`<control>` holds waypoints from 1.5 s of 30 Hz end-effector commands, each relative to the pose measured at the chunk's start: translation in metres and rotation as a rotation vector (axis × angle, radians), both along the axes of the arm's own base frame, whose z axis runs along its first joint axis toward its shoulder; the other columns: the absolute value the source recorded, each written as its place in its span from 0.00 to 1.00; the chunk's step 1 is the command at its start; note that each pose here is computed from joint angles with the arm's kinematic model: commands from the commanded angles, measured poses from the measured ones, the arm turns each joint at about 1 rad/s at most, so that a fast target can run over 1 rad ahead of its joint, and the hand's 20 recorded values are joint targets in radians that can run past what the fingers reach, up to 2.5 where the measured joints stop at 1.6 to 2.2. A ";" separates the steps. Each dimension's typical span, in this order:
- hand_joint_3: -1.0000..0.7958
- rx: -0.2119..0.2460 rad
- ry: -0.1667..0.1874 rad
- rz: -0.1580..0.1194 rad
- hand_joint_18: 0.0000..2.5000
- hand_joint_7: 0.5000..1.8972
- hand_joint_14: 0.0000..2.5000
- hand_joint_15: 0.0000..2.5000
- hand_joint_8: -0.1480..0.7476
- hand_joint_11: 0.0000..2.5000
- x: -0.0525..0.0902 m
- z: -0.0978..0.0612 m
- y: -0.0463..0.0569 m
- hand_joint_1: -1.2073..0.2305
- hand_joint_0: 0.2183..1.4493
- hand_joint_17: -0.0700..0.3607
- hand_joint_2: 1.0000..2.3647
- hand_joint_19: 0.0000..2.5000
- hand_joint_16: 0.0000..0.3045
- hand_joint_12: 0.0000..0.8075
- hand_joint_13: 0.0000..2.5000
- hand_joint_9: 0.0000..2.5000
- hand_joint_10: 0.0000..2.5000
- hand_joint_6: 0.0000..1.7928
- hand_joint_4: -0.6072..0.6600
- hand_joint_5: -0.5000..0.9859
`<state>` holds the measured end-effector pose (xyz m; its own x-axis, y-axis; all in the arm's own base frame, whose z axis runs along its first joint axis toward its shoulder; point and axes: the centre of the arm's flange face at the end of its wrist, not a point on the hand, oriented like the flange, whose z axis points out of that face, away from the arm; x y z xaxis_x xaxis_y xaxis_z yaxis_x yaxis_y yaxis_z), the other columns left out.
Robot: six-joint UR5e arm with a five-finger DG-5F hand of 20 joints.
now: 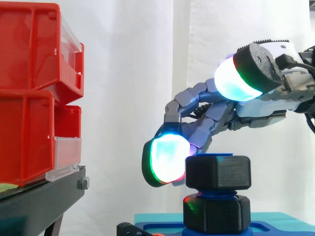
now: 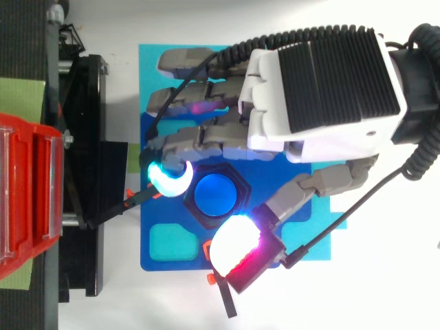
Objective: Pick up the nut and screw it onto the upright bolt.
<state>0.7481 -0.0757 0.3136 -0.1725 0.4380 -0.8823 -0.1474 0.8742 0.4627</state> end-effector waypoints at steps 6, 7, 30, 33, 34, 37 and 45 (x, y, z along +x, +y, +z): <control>0.28 0.000 0.008 -0.005 0.13 0.41 0.00 0.00 0.48 0.00 -0.002 -0.001 -0.010 0.73 0.21 0.41 0.00 0.04 0.16 0.44 0.23 0.45 0.00 0.28 0.66 0.35; 0.28 0.000 0.008 -0.005 0.13 0.41 0.00 0.00 0.48 0.00 -0.002 -0.001 -0.010 0.73 0.22 0.41 0.00 0.04 0.16 0.44 0.24 0.45 0.00 0.28 0.66 0.35; 0.28 -0.067 0.000 -0.018 0.39 0.61 0.00 0.04 0.29 0.12 -0.004 0.030 -0.046 0.65 0.24 0.35 0.00 0.14 0.12 0.33 0.47 0.76 0.01 0.30 0.46 0.40; 0.28 -0.071 0.020 -0.020 0.42 0.58 0.00 0.05 0.31 0.13 -0.007 0.039 -0.048 0.64 0.24 0.35 0.00 0.15 0.12 0.33 0.48 0.76 0.01 0.32 0.44 0.40; 0.28 -0.071 0.023 -0.021 0.42 0.57 0.00 0.05 0.31 0.13 -0.007 0.045 -0.049 0.64 0.24 0.35 0.00 0.15 0.12 0.33 0.49 0.76 0.01 0.32 0.45 0.40; 0.28 -0.072 0.034 -0.029 0.41 0.57 0.00 0.06 0.33 0.13 -0.008 0.062 -0.052 0.64 0.24 0.35 0.00 0.15 0.12 0.35 0.48 0.75 0.00 0.32 0.46 0.39; 0.28 -0.071 0.028 -0.055 0.29 0.32 0.00 0.05 0.46 0.09 -0.012 0.120 -0.064 0.64 0.22 0.42 0.00 0.14 0.16 0.44 0.35 0.55 0.00 0.28 0.67 0.31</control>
